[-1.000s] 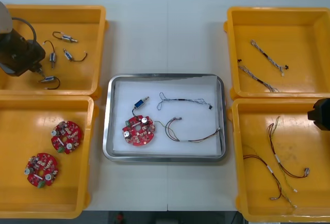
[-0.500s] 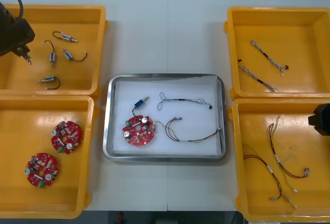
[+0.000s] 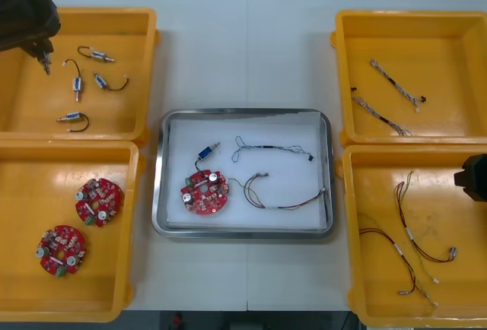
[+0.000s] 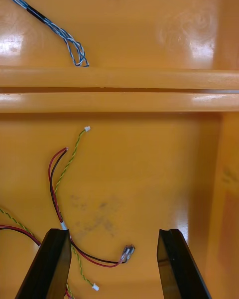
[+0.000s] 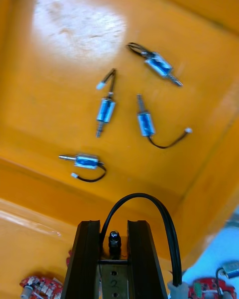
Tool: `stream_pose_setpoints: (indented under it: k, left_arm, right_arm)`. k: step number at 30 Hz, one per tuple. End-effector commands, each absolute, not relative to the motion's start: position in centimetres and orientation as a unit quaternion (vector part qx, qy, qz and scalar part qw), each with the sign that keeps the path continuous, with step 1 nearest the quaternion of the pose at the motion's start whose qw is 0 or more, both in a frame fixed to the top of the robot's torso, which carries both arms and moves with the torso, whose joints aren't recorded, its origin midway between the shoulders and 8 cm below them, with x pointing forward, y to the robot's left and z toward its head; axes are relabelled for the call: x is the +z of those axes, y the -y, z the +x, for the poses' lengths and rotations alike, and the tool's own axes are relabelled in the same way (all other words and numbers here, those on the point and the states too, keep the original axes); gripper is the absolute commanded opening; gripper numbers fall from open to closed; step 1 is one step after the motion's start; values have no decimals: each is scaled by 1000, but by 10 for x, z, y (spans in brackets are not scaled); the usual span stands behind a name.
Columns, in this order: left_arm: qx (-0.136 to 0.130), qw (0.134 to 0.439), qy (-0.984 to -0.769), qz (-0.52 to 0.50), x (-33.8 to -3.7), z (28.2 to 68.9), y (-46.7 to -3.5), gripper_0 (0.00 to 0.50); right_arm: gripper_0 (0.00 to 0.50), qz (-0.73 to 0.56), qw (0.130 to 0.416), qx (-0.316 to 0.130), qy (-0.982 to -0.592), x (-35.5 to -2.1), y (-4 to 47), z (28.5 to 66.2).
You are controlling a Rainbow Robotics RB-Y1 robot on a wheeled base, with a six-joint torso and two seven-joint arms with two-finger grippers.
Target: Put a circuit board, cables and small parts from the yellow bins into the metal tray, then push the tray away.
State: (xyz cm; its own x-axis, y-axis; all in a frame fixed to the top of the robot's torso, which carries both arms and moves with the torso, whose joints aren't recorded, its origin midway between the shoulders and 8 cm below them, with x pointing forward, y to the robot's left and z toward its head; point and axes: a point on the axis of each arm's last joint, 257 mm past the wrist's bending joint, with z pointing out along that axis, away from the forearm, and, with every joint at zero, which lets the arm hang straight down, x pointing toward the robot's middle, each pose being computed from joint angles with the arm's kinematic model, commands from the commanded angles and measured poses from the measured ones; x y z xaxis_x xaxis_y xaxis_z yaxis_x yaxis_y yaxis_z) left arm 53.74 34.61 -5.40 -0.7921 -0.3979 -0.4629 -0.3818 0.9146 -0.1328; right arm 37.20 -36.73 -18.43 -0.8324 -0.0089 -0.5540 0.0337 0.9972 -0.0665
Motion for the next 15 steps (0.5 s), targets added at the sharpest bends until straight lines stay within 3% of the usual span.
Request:
stream_pose_setpoints:
  k: [1,10,15]
  left_arm:
    - [-38,265,-939,-214,-48,528,-304,0]
    - [-59,240,-961,-122,-76,500,-209,0]
    - [-50,225,-970,-76,-98,487,-175,0]
  right_arm:
    - [500,23,295,-35,-955,-182,366,367]
    - [500,23,294,-43,-955,-183,368,367]
    - [500,21,293,-41,-955,-183,366,368]
